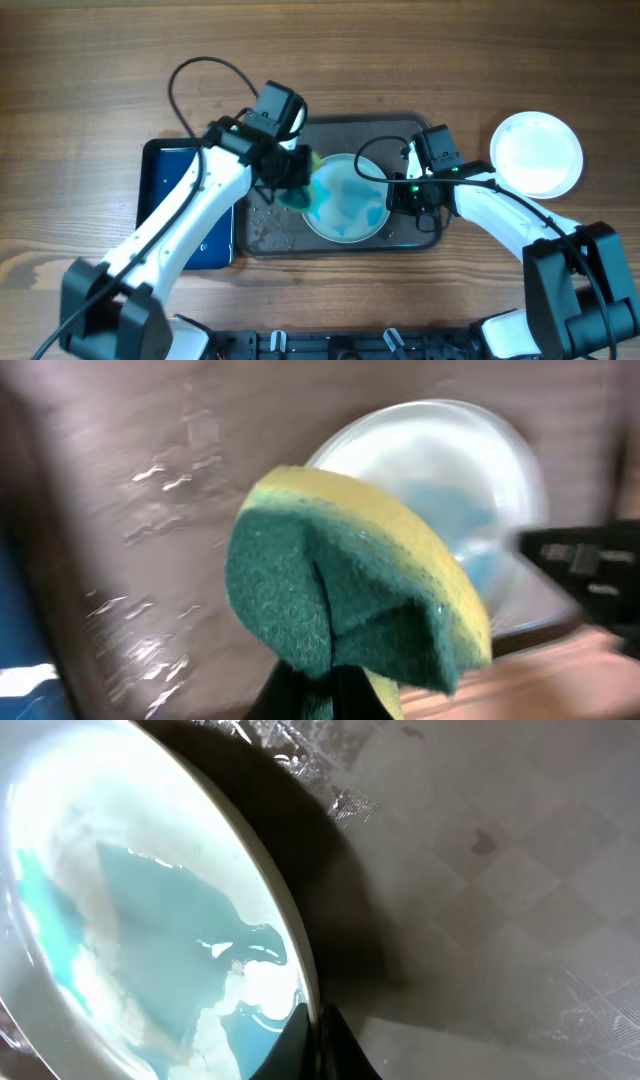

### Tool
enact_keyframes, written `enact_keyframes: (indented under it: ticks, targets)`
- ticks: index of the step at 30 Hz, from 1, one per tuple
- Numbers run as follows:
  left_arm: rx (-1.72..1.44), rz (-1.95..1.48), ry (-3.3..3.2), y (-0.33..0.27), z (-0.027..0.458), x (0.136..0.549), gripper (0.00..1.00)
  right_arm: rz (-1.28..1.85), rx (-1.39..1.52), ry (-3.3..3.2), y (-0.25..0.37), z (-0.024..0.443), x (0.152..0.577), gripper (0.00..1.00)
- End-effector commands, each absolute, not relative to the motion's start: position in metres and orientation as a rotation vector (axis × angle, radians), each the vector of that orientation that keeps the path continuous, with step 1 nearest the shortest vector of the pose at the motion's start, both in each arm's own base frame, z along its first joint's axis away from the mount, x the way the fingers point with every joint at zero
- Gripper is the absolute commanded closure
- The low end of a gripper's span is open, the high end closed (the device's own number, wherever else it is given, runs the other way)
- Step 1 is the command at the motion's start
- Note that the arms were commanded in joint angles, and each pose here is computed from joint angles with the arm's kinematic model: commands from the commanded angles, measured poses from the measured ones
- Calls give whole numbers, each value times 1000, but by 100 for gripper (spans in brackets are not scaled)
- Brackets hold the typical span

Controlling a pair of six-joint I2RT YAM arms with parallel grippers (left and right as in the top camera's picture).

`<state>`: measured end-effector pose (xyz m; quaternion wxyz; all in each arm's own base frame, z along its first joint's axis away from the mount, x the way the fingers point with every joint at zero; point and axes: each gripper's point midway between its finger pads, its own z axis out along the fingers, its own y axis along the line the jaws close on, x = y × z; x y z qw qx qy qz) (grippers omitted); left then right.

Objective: Clean dirty plates on tray and stack at the side

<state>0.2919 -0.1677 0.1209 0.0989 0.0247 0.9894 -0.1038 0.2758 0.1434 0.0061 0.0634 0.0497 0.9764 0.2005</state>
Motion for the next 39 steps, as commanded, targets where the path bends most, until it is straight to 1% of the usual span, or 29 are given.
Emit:
enact_keyframes:
  ticks: [1, 4, 7, 13, 16, 19, 24, 28, 32, 36, 39]
  targets:
    - [-219, 105, 2830, -99, 141, 297, 96, 560, 61, 2963, 140, 6, 277, 95]
    - [-358, 192, 2882, -64, 137, 287, 96, 555, -10, 2955, 143, 22, 286, 95]
    - [-493, 213, 2874, -36, 137, 290, 96, 541, -142, 2935, 153, 39, 293, 95]
    - [-713, 130, 2877, -2, 133, 291, 96, 392, -295, 2902, 166, 62, 301, 95]
    - [-755, 69, 2903, 9, 130, 289, 96, 383, -336, 2876, 177, 74, 305, 95]
    - [-830, 79, 2894, 24, 129, 286, 96, 388, -363, 2841, 187, 92, 312, 95]
    - [-853, 75, 2888, 28, 129, 286, 96, 323, -367, 2787, 186, 115, 329, 96]
    - [-853, 75, 2888, 28, 129, 286, 96, 148, -343, 2715, 169, 137, 350, 96]
    - [-851, 72, 2880, 28, 129, 288, 96, 3, -397, 2647, 156, 154, 364, 96]
    - [-850, 69, 2872, 28, 129, 290, 96, -120, -478, 2605, 149, 162, 368, 96]
    - [-848, 67, 2866, 28, 129, 292, 96, -164, -552, 2587, 158, 167, 362, 95]
